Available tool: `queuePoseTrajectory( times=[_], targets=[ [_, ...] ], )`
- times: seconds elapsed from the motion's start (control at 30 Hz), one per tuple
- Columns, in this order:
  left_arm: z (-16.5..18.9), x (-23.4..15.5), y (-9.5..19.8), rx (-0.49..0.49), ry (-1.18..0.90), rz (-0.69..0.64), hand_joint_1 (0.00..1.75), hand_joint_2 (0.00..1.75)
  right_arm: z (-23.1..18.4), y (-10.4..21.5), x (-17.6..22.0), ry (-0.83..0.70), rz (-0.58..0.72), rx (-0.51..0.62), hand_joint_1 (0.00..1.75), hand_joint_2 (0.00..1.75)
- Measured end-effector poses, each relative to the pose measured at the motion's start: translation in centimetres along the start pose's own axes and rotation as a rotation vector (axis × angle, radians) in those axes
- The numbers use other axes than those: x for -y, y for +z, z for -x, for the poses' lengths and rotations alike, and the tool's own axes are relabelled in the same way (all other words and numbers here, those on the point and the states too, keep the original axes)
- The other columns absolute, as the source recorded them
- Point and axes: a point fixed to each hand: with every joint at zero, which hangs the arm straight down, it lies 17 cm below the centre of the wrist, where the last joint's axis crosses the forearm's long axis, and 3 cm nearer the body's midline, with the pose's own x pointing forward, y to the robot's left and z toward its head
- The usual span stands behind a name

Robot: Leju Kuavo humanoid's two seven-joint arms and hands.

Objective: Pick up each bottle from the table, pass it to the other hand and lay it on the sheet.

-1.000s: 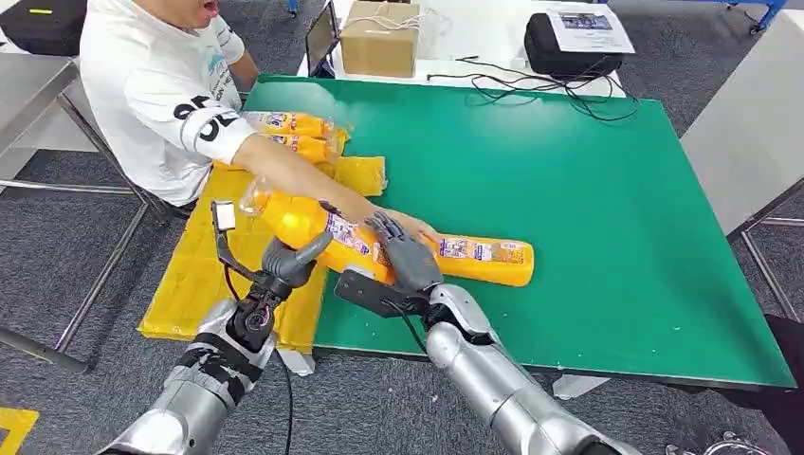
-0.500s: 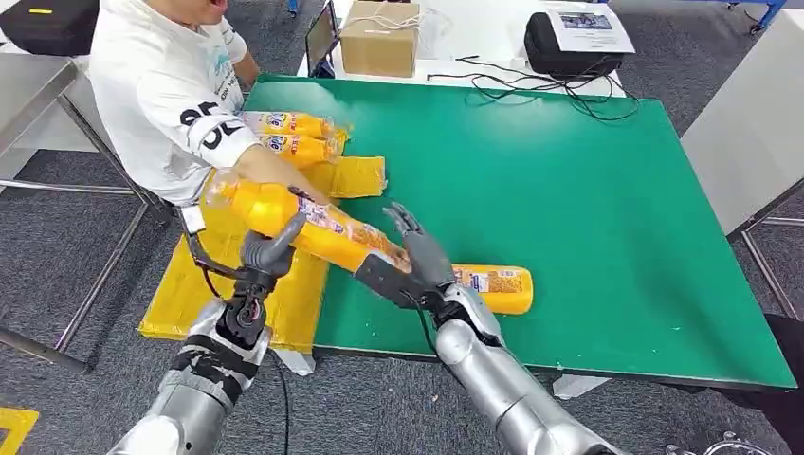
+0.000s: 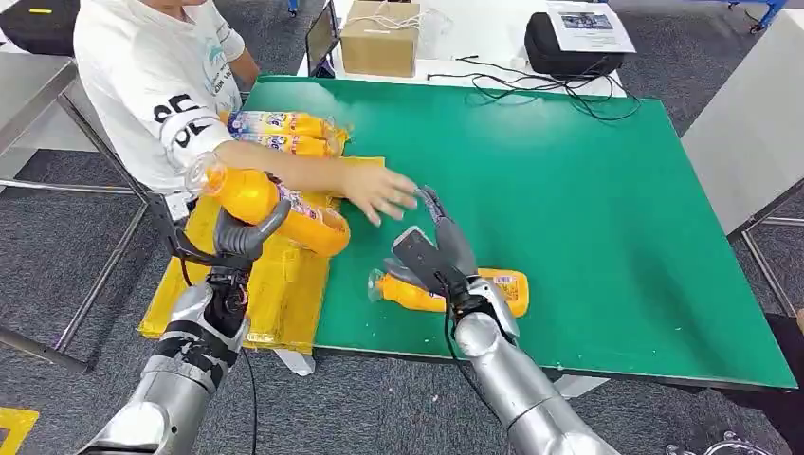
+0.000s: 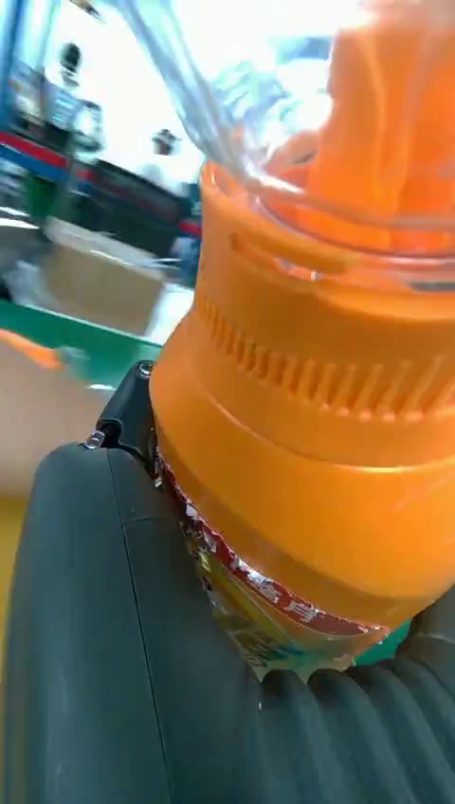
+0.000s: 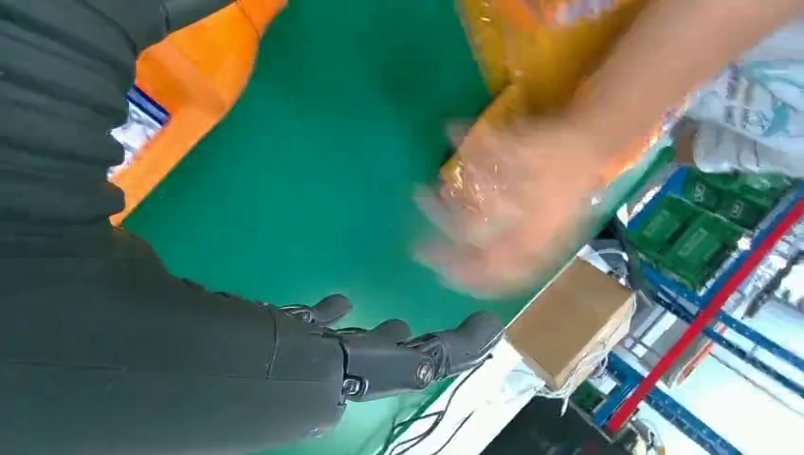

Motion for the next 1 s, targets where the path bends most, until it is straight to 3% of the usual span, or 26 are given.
queuePoseTrajectory(
  times=[0.3, 0.5, 0.73, 0.93, 1.0],
  targets=[
    [-3.6, -4.1, -1.4, 0.186, -0.788, -0.047, 1.75, 1.75, 0.7, 0.9, 3.6, -0.131, 0.100, -0.007, 0.00, 1.75],
    [-4.1, -5.1, -1.4, 0.217, -0.998, -0.016, 1.75, 1.75, 1.4, 1.3, 4.5, -0.139, 0.110, -0.010, 0.00, 1.75],
    [-3.6, -6.1, -0.9, 0.279, -1.458, 0.084, 1.75, 1.75, 1.8, 1.4, 5.6, -0.135, 0.123, -0.005, 0.00, 1.75],
    [-2.8, -6.6, -0.6, 0.270, -1.531, 0.119, 1.75, 1.75, 2.1, 1.5, 6.0, -0.131, 0.128, -0.007, 0.00, 1.75],
    [-2.1, -6.7, -0.4, 0.273, -1.641, 0.161, 1.75, 1.75, 2.0, 1.5, 5.9, -0.134, 0.122, -0.005, 0.00, 1.75]
  ],
)
